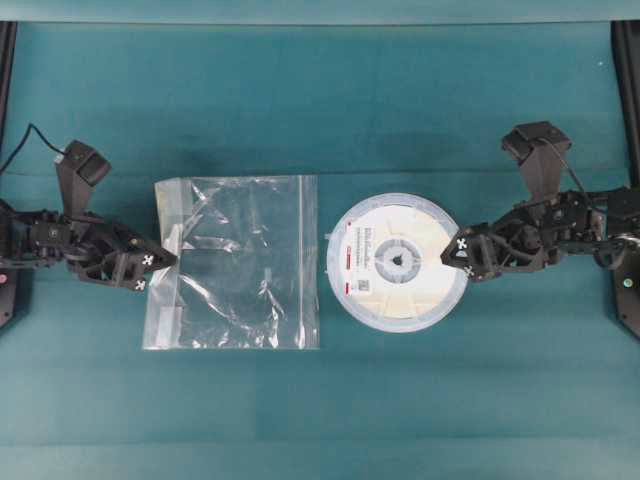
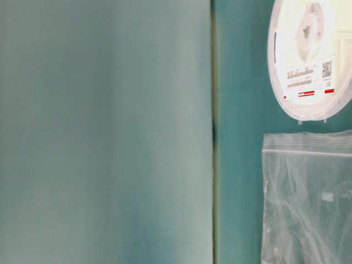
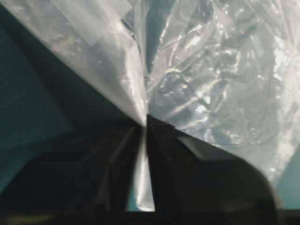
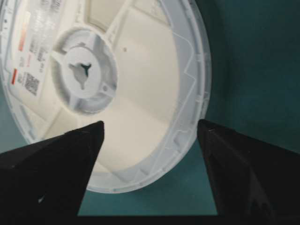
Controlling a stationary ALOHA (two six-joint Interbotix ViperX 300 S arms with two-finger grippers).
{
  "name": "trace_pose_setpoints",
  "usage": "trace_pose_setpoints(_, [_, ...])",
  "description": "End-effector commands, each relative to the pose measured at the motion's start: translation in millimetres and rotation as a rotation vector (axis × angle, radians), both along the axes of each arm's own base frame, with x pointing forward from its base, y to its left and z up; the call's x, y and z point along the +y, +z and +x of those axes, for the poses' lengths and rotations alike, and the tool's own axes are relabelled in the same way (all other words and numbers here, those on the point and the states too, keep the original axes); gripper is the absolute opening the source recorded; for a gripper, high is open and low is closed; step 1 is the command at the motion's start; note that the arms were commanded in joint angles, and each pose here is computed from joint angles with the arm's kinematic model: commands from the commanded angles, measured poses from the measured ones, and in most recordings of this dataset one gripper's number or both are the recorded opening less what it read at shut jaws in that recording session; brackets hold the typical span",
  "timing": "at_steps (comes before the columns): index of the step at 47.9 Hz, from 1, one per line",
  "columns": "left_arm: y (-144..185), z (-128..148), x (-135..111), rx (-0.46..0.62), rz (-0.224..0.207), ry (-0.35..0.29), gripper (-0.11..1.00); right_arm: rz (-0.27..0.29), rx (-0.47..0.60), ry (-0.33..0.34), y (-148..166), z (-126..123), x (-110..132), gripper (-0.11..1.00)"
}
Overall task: Take out the reel from the clear zip bag.
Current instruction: 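Lift and drag the empty bag leftward with the left gripper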
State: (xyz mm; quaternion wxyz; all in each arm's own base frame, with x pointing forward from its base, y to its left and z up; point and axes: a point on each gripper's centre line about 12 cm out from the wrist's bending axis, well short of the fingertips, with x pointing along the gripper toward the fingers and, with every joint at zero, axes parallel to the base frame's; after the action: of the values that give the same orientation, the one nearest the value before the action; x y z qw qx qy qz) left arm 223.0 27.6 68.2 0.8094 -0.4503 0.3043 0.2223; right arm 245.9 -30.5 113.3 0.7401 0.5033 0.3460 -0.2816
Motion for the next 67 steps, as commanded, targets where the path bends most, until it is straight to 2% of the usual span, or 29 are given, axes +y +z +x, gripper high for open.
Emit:
trace_pose_setpoints(1, [-1,2,1,0.008,0.005,-0.002,0.42,-0.001,-0.009,0.0,4,1,0,0.9])
trace_pose_setpoints(4, [-1,1,1,0.013,0.006,-0.003,0.49,-0.002,-0.001,0.003,4,0,0,0.9])
trace_pose_setpoints(17, [8,7,2,0.059,0.002,-0.004,0.51,-0.014,-0.014,0.016,8,-1,0,0.9])
trace_pose_setpoints(21, [17,11,3,0.064,0.003,-0.003,0.63,-0.015,-0.02,0.016,9,-1,0,0.9])
trace_pose_setpoints(26, [26,12,3,0.075,0.003,-0.005,0.86,-0.016,-0.024,0.016,10,-1,0,0.9])
trace_pose_setpoints(29, [31,12,3,0.07,0.004,-0.005,0.94,-0.016,-0.027,0.016,11,-1,0,0.9])
trace_pose_setpoints(43, [57,13,3,-0.012,0.015,-0.003,0.94,-0.025,-0.039,0.024,14,-1,0,0.9])
trace_pose_setpoints(50, [71,17,2,-0.015,0.026,-0.021,0.94,-0.028,-0.048,0.026,17,-1,0,0.9])
trace_pose_setpoints(55, [81,21,-4,-0.009,0.062,-0.077,0.94,-0.033,-0.056,0.029,19,-1,0,0.9])
trace_pose_setpoints(64, [100,28,-15,-0.011,0.212,-0.26,0.94,-0.044,-0.063,0.039,21,-1,0,0.9])
trace_pose_setpoints(67, [103,29,-15,-0.008,0.258,-0.304,0.94,-0.047,-0.065,0.042,21,-1,0,0.9])
